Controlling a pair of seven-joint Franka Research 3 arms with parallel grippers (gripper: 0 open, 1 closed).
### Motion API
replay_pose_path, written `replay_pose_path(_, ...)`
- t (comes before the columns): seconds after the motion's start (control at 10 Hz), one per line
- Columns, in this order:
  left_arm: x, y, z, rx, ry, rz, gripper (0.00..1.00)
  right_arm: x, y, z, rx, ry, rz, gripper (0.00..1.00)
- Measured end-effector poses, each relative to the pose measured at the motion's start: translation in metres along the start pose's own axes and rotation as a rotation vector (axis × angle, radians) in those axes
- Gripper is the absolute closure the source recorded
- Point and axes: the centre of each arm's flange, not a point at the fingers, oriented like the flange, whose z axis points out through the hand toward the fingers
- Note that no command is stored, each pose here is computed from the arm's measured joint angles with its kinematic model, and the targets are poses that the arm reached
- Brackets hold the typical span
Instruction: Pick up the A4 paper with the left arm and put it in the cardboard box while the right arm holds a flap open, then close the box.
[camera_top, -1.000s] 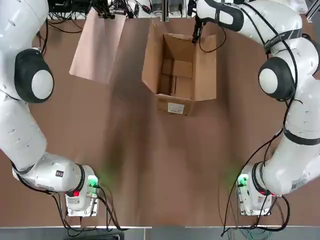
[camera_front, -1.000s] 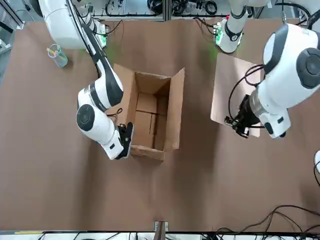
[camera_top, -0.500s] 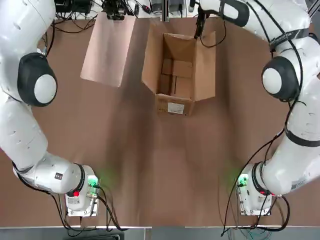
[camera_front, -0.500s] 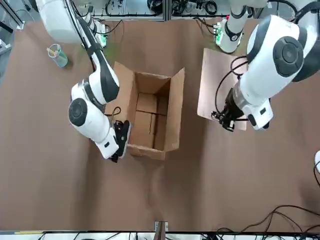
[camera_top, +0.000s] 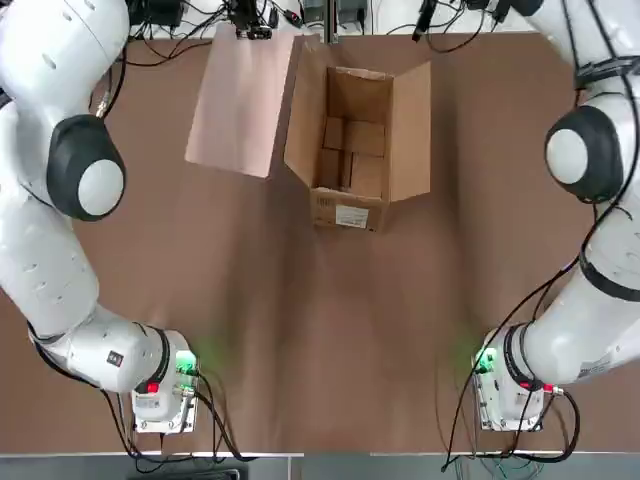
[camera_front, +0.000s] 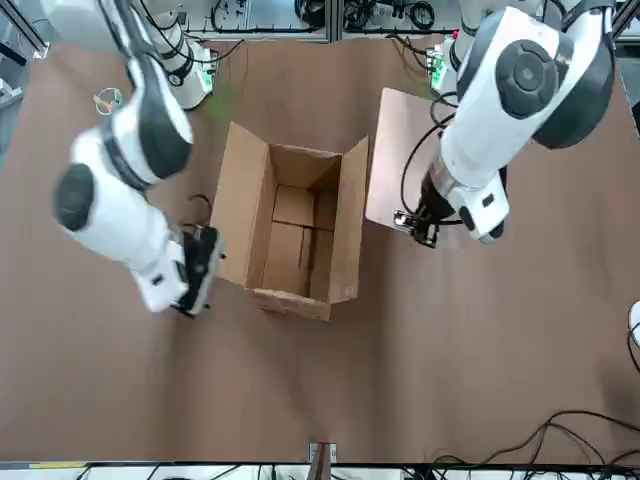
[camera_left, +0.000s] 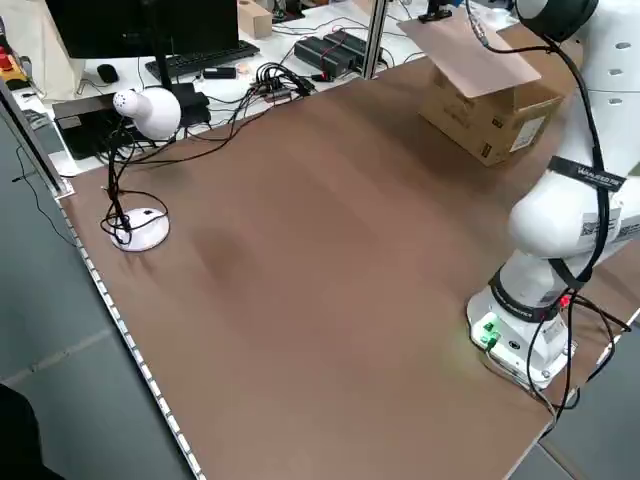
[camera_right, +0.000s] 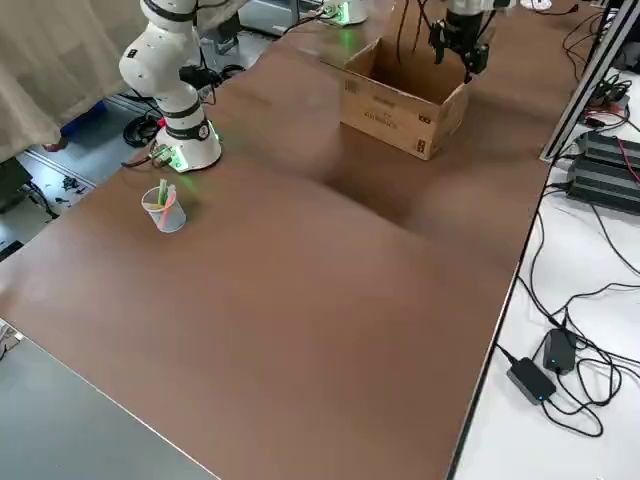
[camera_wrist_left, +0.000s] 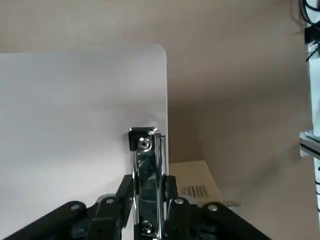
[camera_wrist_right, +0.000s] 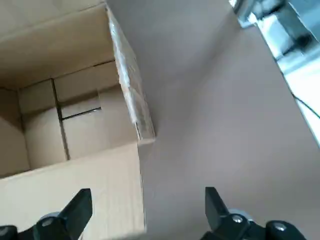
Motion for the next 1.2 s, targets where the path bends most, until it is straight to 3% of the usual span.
replay_pose_path(0.3,-0.032,0.005,0.008,-0.031,-0.016,-0.027,0.7,-0.074,0.029,-0.078,-0.016,0.021,0.23,0.0)
replay_pose_path(0.6,-0.053,0.008,0.015,-0.022,-0.05,-0.054,0.7,-0.126,0.053,-0.118,-0.063,0.049,0.481,0.0)
replay_pose_path(0.8,-0.064,0.008,0.024,-0.009,-0.056,-0.065,0.7,-0.143,0.062,-0.125,-0.071,0.058,0.659,0.0)
replay_pose_path(1.2,-0.092,0.003,0.031,0.001,-0.064,-0.066,0.7,-0.165,0.071,-0.129,-0.061,0.052,0.828,0.0)
